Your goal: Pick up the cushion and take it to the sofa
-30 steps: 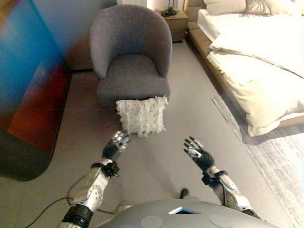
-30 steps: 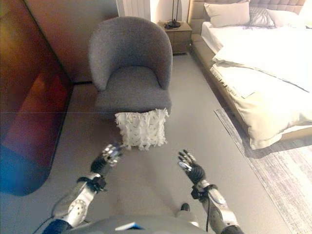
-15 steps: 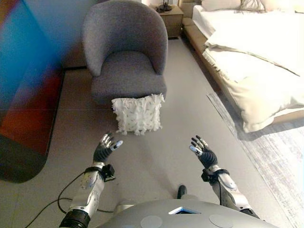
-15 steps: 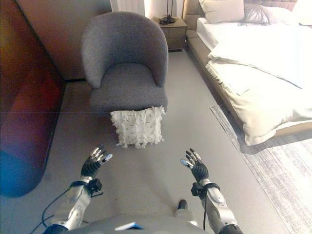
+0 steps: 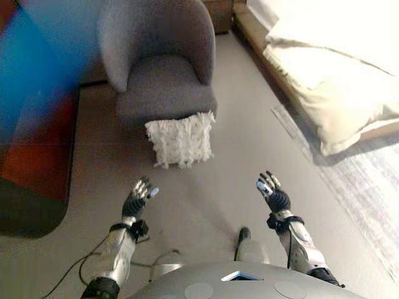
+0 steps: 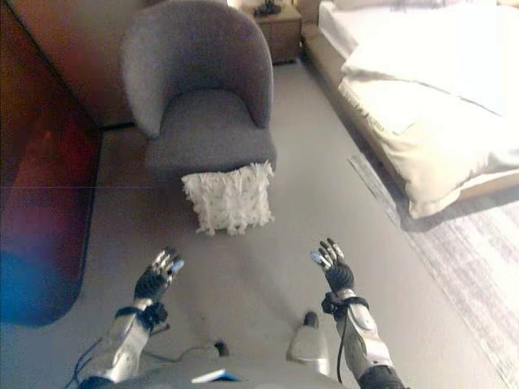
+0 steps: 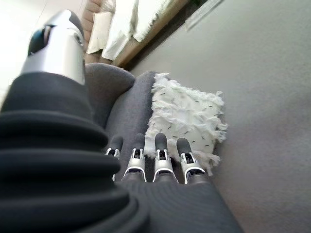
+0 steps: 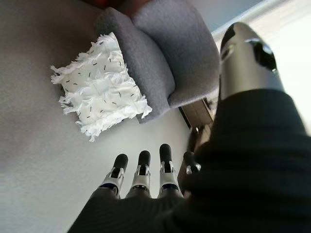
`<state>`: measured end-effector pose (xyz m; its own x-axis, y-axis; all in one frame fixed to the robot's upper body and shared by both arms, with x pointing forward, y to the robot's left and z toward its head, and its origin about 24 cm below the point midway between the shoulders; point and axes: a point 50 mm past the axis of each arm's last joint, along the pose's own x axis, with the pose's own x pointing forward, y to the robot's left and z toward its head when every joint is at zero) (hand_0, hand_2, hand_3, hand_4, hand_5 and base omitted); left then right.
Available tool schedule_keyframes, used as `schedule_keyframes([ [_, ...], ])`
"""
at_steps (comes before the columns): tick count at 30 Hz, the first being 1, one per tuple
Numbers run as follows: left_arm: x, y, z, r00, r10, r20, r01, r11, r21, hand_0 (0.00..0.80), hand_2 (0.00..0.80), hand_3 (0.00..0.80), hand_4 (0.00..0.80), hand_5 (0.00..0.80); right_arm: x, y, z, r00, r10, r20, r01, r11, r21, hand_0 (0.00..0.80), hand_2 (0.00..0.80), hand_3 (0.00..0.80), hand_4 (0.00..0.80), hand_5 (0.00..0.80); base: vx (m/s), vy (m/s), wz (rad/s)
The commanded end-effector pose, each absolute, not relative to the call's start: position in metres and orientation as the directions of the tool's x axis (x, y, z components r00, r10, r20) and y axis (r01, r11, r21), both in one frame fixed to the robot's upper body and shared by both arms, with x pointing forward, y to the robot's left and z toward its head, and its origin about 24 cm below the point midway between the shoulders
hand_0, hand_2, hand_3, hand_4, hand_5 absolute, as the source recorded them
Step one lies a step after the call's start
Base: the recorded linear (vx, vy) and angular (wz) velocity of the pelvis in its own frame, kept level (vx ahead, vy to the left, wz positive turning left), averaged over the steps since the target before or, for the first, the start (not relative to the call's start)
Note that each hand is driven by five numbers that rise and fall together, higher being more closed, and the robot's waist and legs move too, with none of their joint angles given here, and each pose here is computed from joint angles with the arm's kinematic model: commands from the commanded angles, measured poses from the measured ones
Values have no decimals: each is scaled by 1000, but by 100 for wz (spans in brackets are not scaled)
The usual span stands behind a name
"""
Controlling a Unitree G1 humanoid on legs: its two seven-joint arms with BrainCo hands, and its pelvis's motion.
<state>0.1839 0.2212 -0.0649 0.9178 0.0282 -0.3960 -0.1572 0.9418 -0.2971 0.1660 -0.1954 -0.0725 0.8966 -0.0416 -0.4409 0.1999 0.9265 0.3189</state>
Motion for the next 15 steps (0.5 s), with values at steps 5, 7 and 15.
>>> schedule_keyframes([
  [5,181,233,-39,950,-3,-313,-94,952,-292,0,0,0,0,0,149,-209,-65,911,-97,-401,259,890,374,0,0,0,0,0,315,-73,37],
  [7,179,231,-39,945,-28,-325,-72,954,-291,0,0,0,0,0,147,-214,-67,906,-100,-410,270,884,381,0,0,0,0,0,408,-83,8],
  [15,166,226,-47,924,-58,-378,-51,961,-273,0,0,0,0,0,125,-218,-79,869,-103,-484,324,858,398,0,0,0,0,0,498,-54,34],
])
